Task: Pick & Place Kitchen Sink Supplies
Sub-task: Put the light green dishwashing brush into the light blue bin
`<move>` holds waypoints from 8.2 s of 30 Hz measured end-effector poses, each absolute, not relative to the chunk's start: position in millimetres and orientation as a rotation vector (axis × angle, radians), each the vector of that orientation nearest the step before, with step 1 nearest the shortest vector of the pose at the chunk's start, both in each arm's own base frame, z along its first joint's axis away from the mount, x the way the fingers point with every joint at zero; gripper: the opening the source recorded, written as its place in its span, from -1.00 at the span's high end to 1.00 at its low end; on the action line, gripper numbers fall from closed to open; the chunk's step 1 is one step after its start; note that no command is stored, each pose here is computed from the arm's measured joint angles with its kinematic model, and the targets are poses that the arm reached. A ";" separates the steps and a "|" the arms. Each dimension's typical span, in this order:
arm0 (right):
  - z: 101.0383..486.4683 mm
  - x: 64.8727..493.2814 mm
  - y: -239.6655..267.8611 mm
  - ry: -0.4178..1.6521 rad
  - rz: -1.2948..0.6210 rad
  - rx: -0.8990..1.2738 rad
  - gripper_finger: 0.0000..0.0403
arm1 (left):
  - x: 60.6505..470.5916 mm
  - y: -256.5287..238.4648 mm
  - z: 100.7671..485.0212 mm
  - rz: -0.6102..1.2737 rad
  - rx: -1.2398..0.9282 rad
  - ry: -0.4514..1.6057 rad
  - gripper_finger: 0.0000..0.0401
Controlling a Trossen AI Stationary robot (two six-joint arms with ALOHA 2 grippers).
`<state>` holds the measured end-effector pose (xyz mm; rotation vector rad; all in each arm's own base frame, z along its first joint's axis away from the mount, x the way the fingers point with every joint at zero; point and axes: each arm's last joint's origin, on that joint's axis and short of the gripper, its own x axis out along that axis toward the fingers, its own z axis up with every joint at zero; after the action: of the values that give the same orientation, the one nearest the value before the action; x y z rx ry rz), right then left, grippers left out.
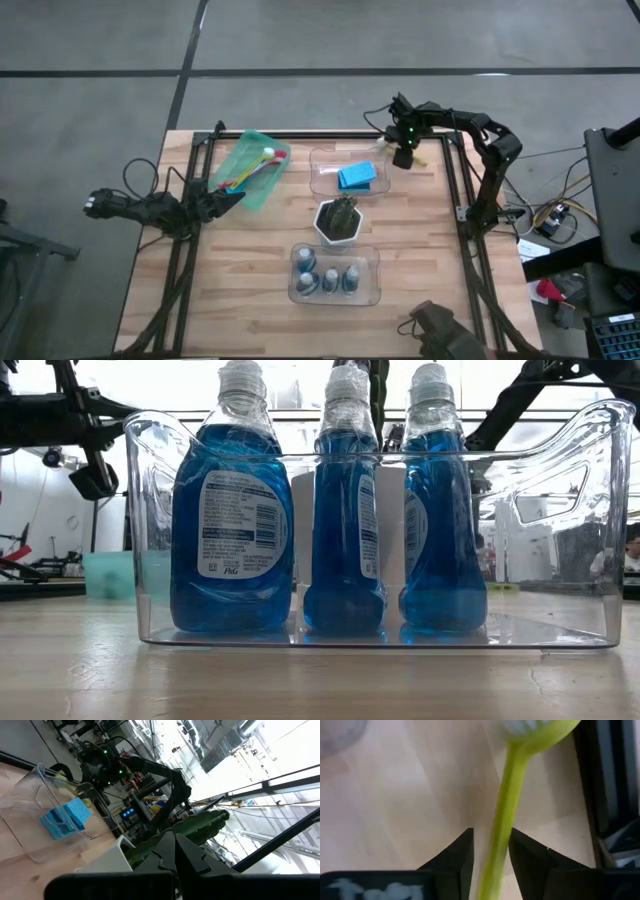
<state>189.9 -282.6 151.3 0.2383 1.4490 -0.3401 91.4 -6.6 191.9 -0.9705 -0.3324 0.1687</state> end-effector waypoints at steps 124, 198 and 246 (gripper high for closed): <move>396.6 495.3 -80.9 0.133 0.054 0.544 0.91 | 133.2 -14.3 268.4 0.282 -0.620 -0.353 0.02; 437.1 467.6 -91.0 0.030 0.076 0.518 0.07 | 74.4 -2.1 261.5 0.451 -0.895 0.168 0.89; 448.2 465.6 -63.9 0.001 0.148 0.508 0.16 | 133.4 65.6 245.5 0.786 0.023 1.362 0.89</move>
<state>465.6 -63.9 448.2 0.5085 0.0009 0.1481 133.4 65.6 245.5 0.0234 1.3619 0.7859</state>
